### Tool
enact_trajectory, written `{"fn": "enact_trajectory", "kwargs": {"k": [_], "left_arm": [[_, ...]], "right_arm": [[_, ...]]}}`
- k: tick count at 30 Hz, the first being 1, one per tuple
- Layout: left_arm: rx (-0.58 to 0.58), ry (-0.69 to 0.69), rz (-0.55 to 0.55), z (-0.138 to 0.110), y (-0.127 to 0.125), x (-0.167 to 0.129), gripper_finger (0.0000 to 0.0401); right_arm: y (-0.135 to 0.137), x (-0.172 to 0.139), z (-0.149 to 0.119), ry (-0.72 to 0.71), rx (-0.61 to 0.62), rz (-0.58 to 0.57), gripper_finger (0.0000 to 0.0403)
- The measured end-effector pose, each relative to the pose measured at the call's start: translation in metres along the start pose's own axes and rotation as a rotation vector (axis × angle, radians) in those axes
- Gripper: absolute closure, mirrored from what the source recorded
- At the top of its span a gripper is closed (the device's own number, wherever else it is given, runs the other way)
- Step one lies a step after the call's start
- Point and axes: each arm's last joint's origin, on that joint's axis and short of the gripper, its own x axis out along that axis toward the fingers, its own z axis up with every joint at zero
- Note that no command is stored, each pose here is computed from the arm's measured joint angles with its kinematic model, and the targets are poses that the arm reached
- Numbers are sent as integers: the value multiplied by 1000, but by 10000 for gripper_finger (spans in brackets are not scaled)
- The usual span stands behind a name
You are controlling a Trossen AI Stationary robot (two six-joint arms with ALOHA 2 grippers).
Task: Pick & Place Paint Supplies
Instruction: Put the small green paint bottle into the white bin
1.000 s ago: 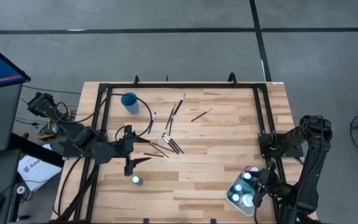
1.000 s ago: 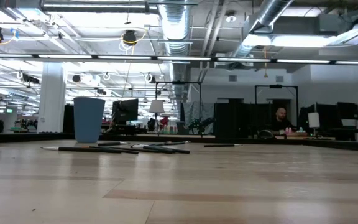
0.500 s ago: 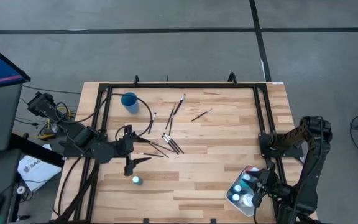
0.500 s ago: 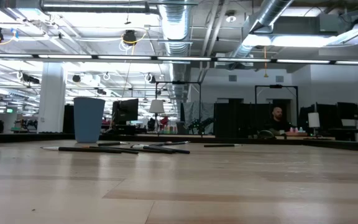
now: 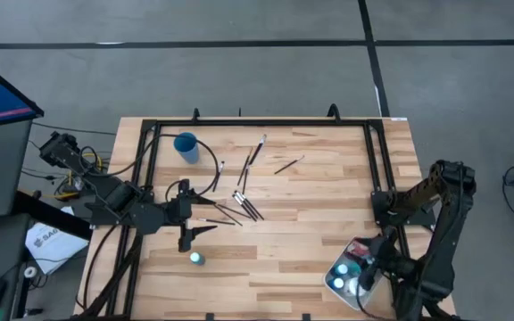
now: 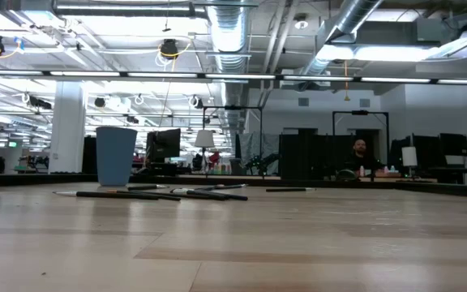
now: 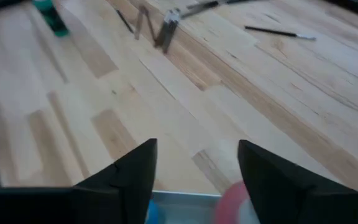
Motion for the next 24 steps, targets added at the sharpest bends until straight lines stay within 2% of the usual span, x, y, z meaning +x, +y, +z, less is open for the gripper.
{"fn": "enact_trajectory", "kwargs": {"k": [4, 8, 11, 14, 18, 24], "left_arm": [[-3, 7, -21, 0, -1, 0, 103], [-6, 45, -132, -2, -4, -1, 103], [-25, 129, -227, -9, -9, -3, 103], [9, 248, -268, -22, -15, -7, 103], [64, 355, -309, -37, -26, -14, 103], [98, 392, -358, -47, -43, -20, 103]], "right_arm": [[-2, -1, 22, 50, -4, -4, 150], [1, -6, 54, 72, -46, 29, 143], [6, -7, 76, 79, -88, 56, 143], [11, -6, 93, 77, -133, 73, 143], [17, 2, 104, 70, -193, 73, 143], [21, 15, 113, 67, -211, 53, 143]]}}
